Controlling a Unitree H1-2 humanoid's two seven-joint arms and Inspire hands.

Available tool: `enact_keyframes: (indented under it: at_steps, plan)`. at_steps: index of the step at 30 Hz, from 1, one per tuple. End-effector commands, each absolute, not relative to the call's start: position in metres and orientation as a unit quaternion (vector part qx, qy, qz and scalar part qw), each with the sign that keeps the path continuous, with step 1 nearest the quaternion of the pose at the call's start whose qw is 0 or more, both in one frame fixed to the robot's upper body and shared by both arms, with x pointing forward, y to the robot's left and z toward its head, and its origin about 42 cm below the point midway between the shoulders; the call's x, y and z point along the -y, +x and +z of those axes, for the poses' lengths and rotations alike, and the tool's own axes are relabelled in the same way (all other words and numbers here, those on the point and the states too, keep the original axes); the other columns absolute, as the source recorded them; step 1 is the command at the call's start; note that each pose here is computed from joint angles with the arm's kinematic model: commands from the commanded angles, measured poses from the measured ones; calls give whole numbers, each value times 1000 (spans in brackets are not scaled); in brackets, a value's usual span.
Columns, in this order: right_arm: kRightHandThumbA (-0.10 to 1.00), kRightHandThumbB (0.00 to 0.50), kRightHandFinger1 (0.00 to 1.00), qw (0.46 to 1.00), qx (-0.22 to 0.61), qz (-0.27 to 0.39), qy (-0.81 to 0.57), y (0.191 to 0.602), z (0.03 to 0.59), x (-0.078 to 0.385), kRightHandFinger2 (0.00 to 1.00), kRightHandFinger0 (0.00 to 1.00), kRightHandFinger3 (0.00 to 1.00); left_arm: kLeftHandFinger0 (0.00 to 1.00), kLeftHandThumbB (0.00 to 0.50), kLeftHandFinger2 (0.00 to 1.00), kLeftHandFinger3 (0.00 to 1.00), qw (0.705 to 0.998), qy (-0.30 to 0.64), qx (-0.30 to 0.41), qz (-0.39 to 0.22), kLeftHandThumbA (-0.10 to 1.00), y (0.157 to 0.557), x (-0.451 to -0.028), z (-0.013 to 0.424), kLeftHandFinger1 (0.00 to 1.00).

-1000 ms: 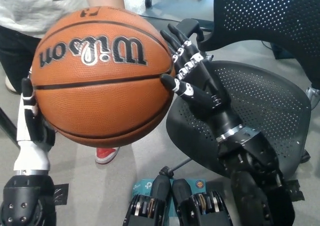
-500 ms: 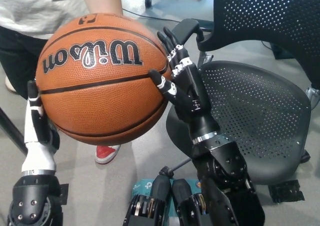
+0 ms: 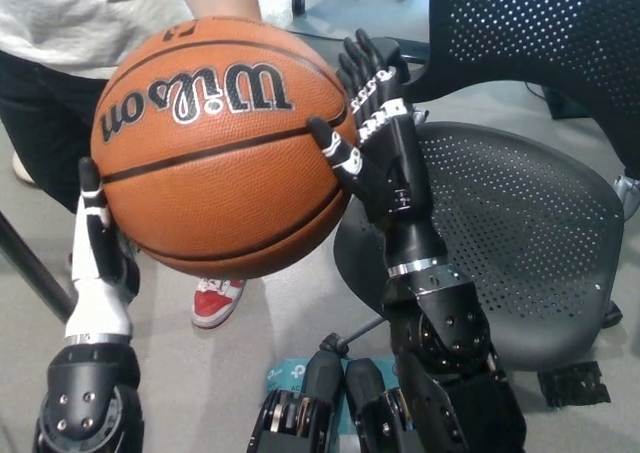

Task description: The robot grabs the basketball from a person using both hands and then drops it on the black chair in the front

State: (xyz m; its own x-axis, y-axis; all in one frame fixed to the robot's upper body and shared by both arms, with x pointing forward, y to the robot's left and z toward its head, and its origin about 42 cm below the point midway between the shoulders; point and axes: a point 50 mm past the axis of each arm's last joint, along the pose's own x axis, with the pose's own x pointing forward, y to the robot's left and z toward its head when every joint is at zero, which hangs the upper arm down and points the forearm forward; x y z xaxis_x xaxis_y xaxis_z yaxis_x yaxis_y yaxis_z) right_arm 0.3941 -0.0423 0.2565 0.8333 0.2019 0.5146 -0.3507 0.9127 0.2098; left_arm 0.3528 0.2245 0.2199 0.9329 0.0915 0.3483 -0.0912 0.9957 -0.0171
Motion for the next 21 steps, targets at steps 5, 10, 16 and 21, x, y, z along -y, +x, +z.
enact_keyframes:
  at_steps: [5, 10, 16, 21]
  plan:
    - [1000, 257, 1000, 927, 304, 203, 81, 390, 306, -4, 1000, 1000, 1000, 1000, 204, 1000, 1000, 952, 22, 291, -95, 1000, 374, -131, 297, 1000]
    - [1000, 256, 1000, 922, 323, 193, 87, 397, 321, 6, 1000, 1000, 1000, 1000, 221, 1000, 1000, 950, 39, 296, -97, 1000, 383, -120, 314, 1000]
    - [1000, 223, 1000, 918, 334, 186, 107, 406, 337, 26, 1000, 1000, 1000, 1000, 137, 1000, 1000, 936, 61, 326, -116, 1000, 395, -96, 334, 1000]
    - [1000, 258, 1000, 926, 333, 153, 93, 412, 344, 51, 1000, 1000, 1000, 1000, 172, 1000, 1000, 938, 69, 312, -132, 1000, 407, -75, 343, 1000]
